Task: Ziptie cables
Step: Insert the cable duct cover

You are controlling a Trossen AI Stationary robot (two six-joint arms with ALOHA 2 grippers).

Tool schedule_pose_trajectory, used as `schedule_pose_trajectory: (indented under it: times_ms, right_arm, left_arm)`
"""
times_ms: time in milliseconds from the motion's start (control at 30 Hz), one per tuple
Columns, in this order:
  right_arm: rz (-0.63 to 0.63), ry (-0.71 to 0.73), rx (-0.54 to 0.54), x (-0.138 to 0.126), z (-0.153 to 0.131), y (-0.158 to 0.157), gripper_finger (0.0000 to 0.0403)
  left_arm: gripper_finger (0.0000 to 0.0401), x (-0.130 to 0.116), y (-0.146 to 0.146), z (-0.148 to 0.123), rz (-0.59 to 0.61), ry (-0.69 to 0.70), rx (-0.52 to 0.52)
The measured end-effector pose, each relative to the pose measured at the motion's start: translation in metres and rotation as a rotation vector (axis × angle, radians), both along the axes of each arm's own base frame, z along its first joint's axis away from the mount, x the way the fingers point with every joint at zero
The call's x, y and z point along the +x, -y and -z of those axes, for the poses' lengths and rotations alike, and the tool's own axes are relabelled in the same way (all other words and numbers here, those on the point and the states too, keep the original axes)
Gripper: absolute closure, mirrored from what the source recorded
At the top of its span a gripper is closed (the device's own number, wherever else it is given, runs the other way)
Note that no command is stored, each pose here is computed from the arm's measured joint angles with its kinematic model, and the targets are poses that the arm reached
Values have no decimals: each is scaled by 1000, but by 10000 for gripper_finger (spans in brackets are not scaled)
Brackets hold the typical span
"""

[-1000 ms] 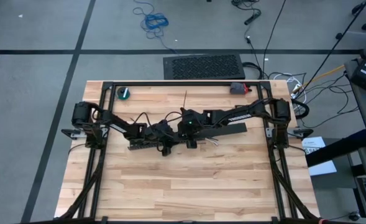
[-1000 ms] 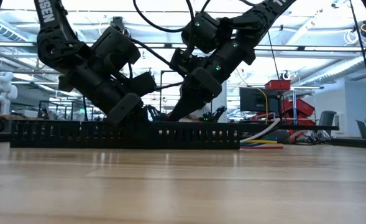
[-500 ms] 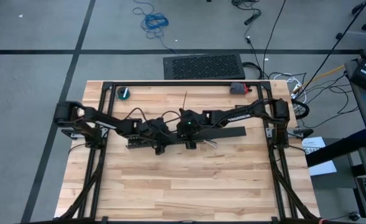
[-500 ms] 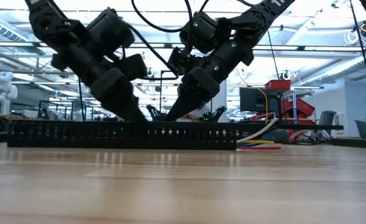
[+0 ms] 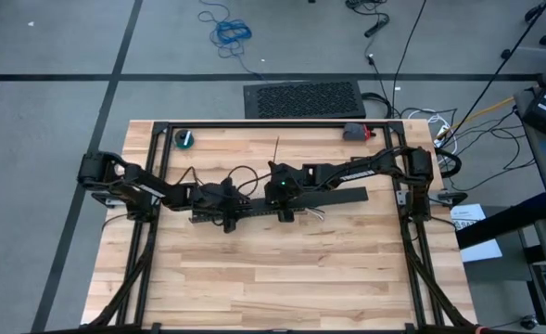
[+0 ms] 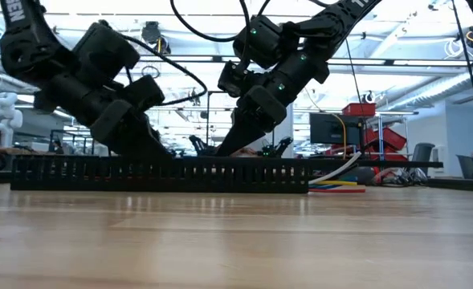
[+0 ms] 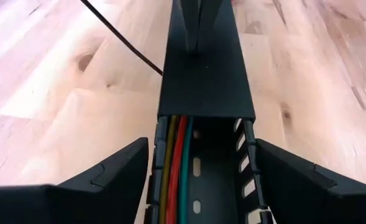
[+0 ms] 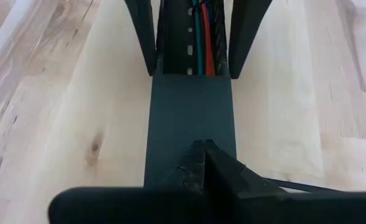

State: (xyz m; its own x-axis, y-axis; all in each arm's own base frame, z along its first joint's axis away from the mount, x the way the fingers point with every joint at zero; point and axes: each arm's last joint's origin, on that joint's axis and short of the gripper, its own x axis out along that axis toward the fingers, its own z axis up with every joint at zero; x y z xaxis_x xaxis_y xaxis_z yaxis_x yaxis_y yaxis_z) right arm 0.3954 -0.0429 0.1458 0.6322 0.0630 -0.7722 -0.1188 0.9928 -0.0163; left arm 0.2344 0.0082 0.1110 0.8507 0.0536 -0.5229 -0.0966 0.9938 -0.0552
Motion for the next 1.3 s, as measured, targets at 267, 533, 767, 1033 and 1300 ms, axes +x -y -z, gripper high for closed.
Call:
schedule_pose_trajectory:
  times_ms: [267,533,767,1033,1300]
  right_arm:
    - [15,-1,11,0,0,0,403]
    - [24,-6,14,-1,0,0,403]
    - [33,9,21,0,-2,0,403]
    - [19,134,54,10,-5,-7,403]
    - [2,125,72,10,-5,-8,403]
  left_arm:
    - [123,4,0,16,-9,6,-12]
    - [161,7,0,24,-14,18,-6]
    - [184,7,0,25,-8,7,-15]
    - [182,10,1,23,-4,8,-16]
    - [164,18,8,19,71,31,-59]
